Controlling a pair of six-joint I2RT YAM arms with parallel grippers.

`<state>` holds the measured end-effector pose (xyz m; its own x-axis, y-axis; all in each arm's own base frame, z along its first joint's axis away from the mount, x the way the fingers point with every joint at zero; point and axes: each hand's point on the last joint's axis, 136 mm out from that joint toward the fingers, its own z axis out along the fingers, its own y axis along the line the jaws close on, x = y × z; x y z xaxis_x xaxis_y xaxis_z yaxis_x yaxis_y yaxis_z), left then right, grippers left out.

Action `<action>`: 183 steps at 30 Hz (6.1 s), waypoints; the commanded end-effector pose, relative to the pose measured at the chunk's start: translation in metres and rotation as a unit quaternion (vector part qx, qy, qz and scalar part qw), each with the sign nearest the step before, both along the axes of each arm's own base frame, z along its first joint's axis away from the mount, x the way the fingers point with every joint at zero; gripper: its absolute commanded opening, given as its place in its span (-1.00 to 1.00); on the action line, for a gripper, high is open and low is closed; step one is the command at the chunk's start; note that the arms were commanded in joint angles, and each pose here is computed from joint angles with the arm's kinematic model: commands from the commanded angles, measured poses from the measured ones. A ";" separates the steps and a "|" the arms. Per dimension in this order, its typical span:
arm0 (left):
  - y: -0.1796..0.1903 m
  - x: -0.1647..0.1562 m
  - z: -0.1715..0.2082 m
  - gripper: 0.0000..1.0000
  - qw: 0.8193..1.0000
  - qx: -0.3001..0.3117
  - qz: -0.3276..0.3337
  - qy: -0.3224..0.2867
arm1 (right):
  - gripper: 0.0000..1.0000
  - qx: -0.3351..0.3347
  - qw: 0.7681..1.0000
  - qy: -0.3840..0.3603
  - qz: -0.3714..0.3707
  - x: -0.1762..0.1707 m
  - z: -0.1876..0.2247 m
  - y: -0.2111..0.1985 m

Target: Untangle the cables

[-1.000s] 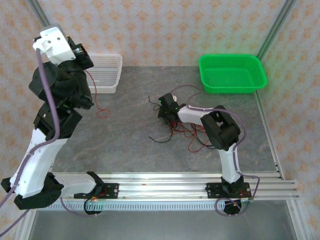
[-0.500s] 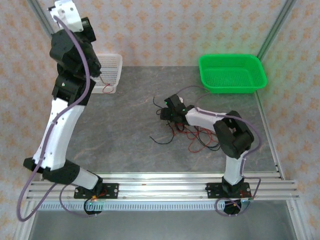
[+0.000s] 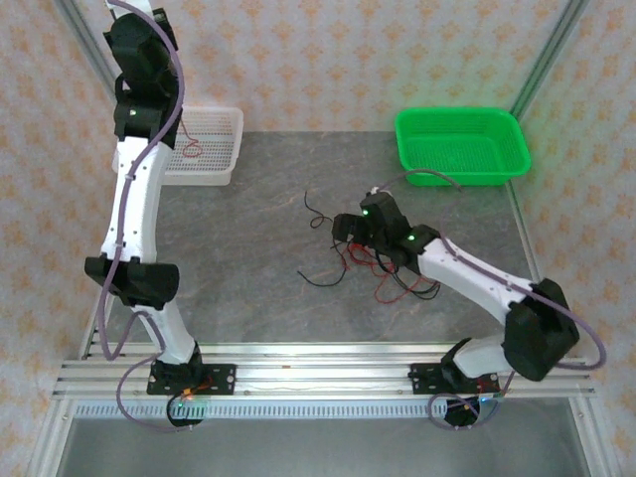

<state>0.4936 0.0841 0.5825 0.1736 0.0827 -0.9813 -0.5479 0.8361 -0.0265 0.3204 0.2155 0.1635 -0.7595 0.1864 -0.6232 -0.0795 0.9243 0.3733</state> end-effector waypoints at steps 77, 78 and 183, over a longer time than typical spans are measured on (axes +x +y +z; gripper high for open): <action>-0.094 -0.035 -0.251 0.37 0.870 -0.317 -0.291 0.243 | 0.53 -0.104 0.989 0.094 -0.052 -0.022 -0.059 -0.048; -0.102 -0.043 -0.255 0.37 0.867 -0.317 -0.296 0.246 | 0.48 -0.107 0.988 0.094 -0.053 -0.018 -0.061 -0.047; -0.325 -0.235 -0.157 0.33 0.723 -0.012 -0.690 0.016 | -1.00 0.115 0.933 -0.222 0.258 0.023 0.294 0.078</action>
<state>0.2652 -0.2308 0.3953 -0.0531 -0.1429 -0.9883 0.7628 0.6329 -0.1325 0.3564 0.2928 0.4299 -0.4795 -0.0517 -0.8760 -0.6612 0.6777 0.3219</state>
